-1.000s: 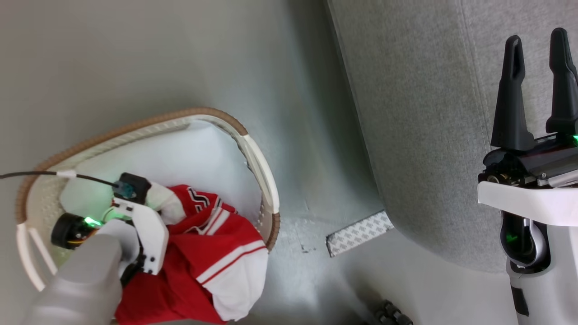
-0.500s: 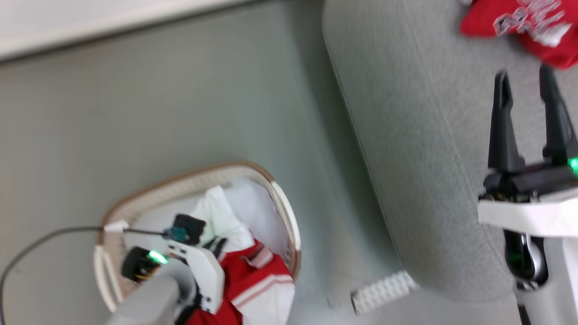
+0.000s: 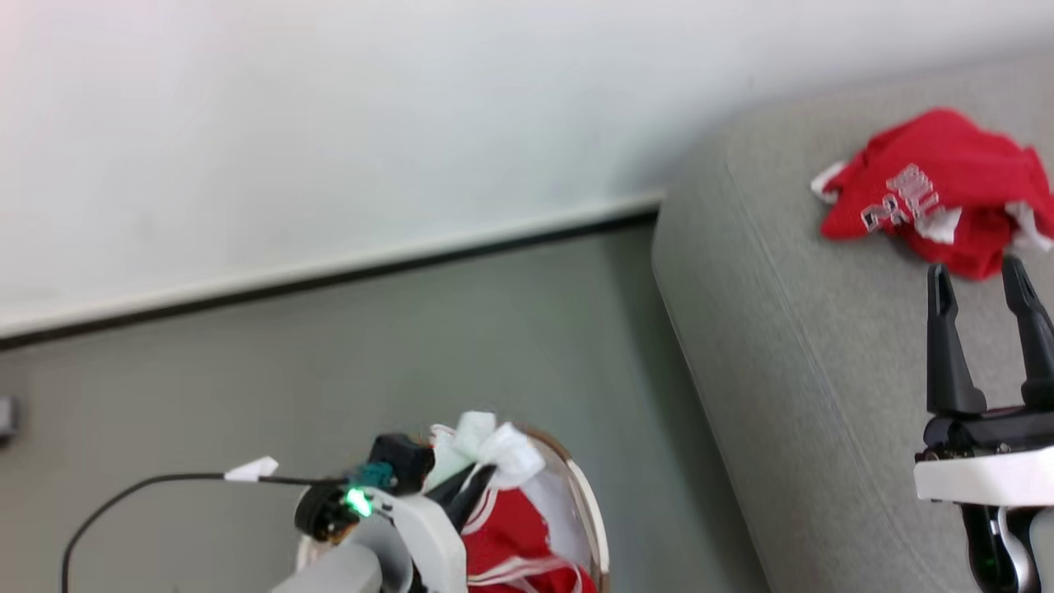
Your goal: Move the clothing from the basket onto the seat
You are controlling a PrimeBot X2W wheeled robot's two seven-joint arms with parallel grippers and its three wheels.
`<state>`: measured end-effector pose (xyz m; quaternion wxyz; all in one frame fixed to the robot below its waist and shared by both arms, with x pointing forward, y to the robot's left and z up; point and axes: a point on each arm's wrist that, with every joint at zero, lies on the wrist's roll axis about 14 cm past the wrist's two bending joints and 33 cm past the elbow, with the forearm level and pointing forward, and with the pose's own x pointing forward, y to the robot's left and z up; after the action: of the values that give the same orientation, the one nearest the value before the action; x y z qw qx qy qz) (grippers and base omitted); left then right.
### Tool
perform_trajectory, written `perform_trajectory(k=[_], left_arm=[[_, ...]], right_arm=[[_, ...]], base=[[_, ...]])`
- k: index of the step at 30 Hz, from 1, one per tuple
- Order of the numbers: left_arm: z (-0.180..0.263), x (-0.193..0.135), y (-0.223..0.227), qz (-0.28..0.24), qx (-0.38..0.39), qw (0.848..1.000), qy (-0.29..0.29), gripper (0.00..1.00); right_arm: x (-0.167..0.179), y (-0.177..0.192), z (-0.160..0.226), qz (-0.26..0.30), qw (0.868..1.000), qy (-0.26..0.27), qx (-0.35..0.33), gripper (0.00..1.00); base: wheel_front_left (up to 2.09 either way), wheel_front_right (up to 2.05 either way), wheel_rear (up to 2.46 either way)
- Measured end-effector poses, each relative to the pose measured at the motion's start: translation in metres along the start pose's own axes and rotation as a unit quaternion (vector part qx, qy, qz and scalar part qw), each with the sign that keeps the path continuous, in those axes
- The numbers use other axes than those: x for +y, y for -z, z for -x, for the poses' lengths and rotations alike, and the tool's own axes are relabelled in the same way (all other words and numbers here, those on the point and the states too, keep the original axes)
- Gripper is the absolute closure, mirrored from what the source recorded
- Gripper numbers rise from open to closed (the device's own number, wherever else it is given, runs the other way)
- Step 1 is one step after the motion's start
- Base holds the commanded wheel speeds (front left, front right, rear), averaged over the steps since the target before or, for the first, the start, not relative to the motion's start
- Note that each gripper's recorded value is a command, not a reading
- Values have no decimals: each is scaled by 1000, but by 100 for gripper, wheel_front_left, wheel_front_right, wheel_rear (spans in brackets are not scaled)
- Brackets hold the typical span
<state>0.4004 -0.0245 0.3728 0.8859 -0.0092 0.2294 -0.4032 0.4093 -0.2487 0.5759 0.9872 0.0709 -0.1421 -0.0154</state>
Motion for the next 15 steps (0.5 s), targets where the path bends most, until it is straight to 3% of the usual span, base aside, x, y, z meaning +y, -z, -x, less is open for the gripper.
perform_trajectory(k=[7, 15], left_arm=[[39, -13, -76, -46, -121, 992, -13, 100], [77, -30, -149, -96, -230, 968, -24, 100]], right_arm=[[19, -23, 13, -16, 999, -27, -25, 0], [30, -40, 22, -26, 998, -45, -44, 0]], base=[[0, 0, 0], [0, 0, 0]])
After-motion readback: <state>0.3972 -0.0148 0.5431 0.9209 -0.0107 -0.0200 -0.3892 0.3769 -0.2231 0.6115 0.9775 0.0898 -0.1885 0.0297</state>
